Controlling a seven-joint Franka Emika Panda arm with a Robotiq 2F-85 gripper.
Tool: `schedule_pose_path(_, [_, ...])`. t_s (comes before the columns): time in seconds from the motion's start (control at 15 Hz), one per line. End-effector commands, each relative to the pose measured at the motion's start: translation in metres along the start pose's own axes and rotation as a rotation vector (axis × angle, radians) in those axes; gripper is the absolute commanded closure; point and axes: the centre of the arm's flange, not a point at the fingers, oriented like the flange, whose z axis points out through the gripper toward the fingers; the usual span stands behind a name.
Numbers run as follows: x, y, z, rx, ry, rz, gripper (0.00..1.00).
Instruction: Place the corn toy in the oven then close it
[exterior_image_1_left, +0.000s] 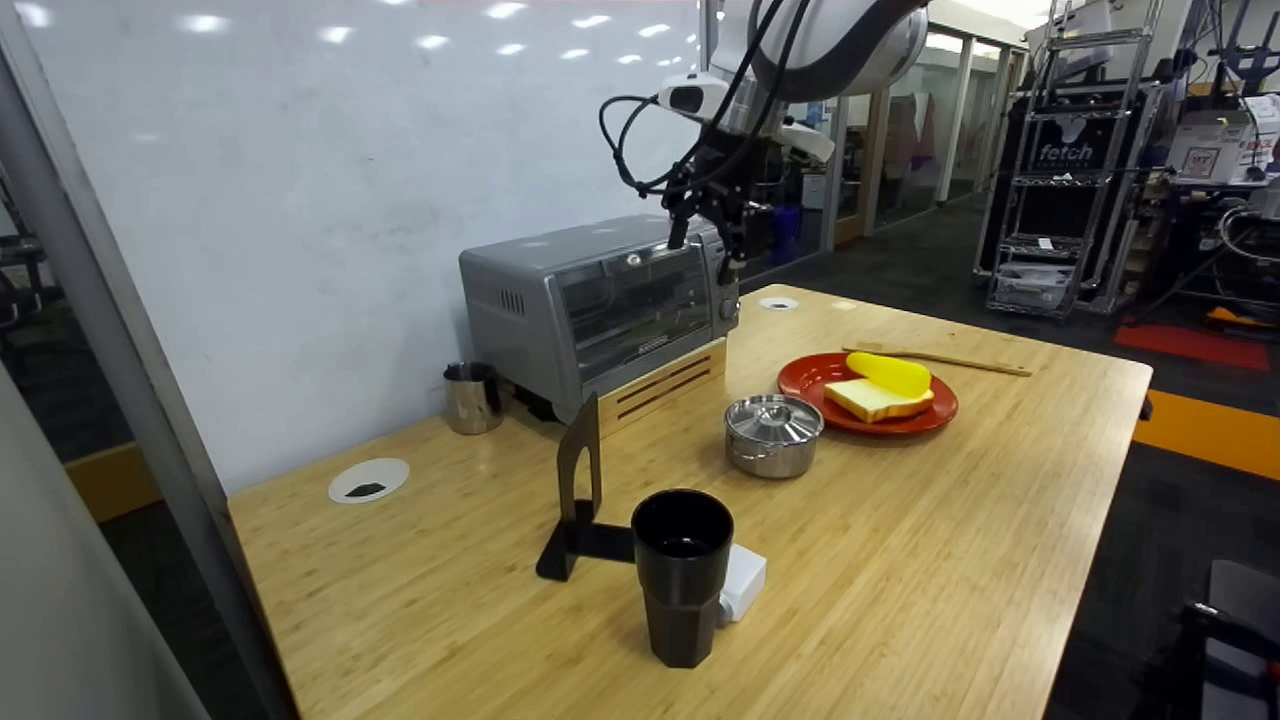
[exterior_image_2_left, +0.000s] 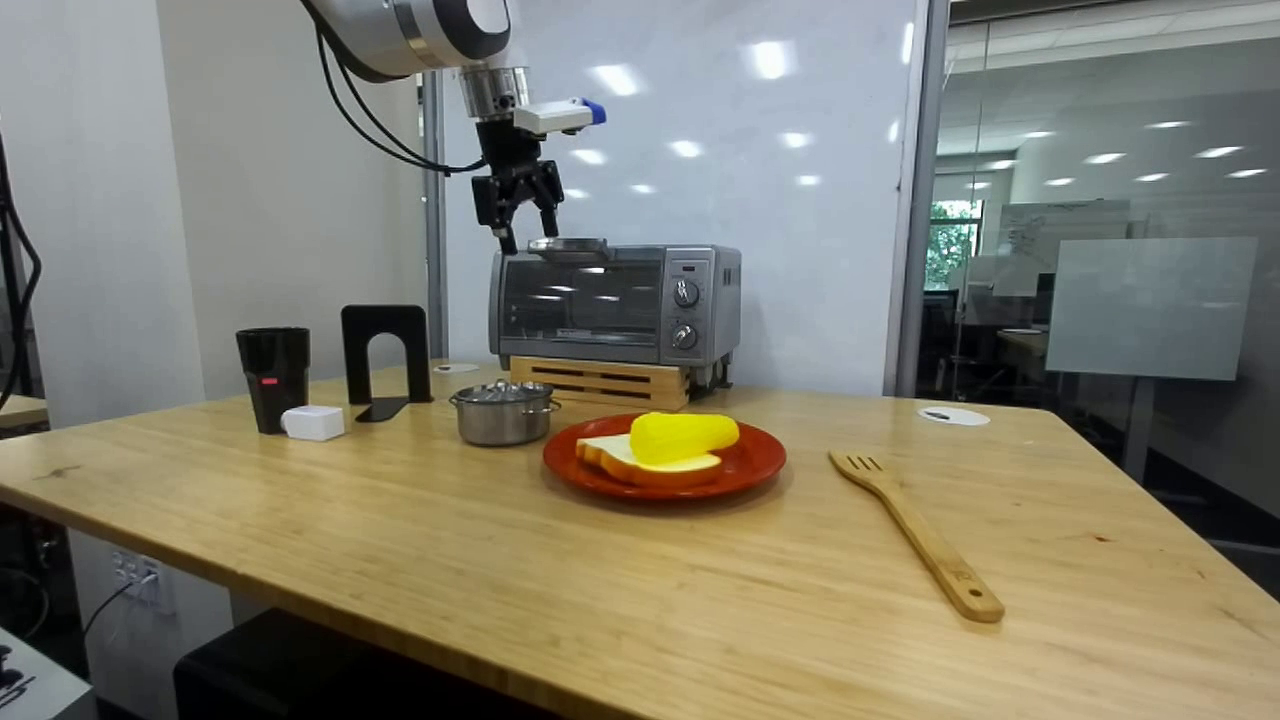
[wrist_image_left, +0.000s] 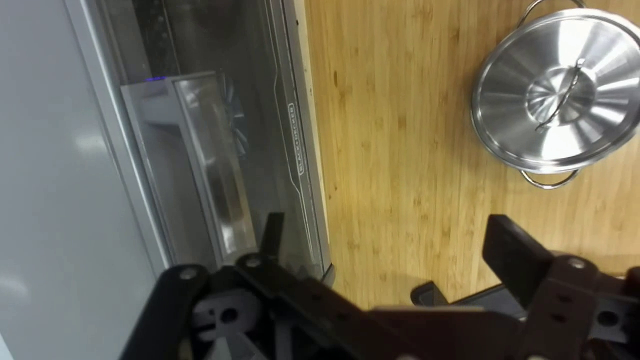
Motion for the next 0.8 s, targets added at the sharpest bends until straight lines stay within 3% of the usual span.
schedule_pose_path(0.0, [-0.011, -0.007, -0.008, 0.006, 0.024, 0.009, 0.0])
schedule_pose_path(0.27, [-0.018, 0.018, -0.003, -0.092, 0.002, 0.014, 0.0])
schedule_pose_path(0.73, [-0.033, 0.049, 0.038, -0.079, -0.03, 0.011, 0.0])
